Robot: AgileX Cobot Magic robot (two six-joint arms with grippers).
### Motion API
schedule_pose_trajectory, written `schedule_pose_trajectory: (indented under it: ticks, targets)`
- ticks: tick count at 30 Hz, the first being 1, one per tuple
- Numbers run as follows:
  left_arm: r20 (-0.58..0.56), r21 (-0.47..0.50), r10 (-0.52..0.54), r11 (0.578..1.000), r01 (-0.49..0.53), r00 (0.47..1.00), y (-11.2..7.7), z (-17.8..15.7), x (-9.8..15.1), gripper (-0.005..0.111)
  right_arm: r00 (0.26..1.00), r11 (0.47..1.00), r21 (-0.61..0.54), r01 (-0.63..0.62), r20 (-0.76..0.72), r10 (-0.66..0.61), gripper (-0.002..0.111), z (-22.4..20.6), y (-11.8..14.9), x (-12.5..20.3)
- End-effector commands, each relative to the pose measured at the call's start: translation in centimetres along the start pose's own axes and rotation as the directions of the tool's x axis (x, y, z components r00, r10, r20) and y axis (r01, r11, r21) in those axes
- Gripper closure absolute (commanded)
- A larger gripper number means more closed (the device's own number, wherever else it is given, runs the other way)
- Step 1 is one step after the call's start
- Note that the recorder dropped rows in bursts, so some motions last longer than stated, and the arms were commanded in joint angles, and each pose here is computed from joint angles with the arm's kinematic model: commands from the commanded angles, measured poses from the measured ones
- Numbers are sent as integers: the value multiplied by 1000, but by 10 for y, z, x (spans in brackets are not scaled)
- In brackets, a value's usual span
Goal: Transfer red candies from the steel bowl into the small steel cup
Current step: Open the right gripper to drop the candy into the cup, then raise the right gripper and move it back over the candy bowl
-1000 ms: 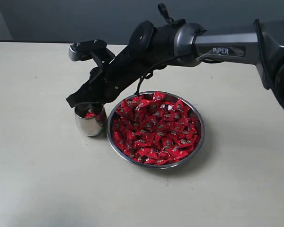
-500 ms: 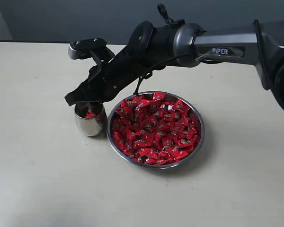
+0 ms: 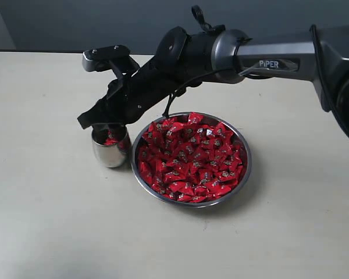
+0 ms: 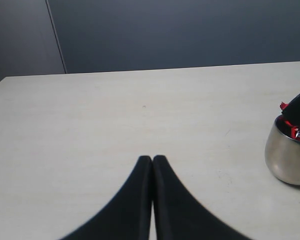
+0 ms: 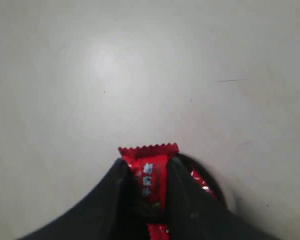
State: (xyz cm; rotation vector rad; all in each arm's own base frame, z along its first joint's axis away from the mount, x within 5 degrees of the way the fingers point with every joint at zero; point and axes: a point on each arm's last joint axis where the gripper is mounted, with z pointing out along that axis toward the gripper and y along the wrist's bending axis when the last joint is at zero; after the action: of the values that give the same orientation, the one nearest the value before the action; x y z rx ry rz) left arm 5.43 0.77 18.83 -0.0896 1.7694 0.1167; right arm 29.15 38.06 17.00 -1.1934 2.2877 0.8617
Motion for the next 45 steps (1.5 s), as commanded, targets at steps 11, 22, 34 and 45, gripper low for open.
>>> schedule_pose_trajectory:
  ticks: [11, 22, 34, 45]
  targets:
    - [2, 0, -3, 1000, 3, 1000, 0, 0, 1, 106, 1000, 1000, 10, 9, 19, -9, 61, -2, 0, -4]
    - [2, 0, -3, 1000, 3, 1000, 0, 0, 1, 106, 998, 998, 38, 48, 35, -49, 61, -16, 2, -11]
    - [2, 0, -3, 1000, 3, 1000, 0, 0, 1, 106, 989, 976, 204, 81, 106, -105, 109, -92, -3, -31]
    - [2, 0, -3, 1000, 3, 1000, 0, 0, 1, 106, 977, 916, 394, -75, 215, -13, 109, -182, -47, 35]
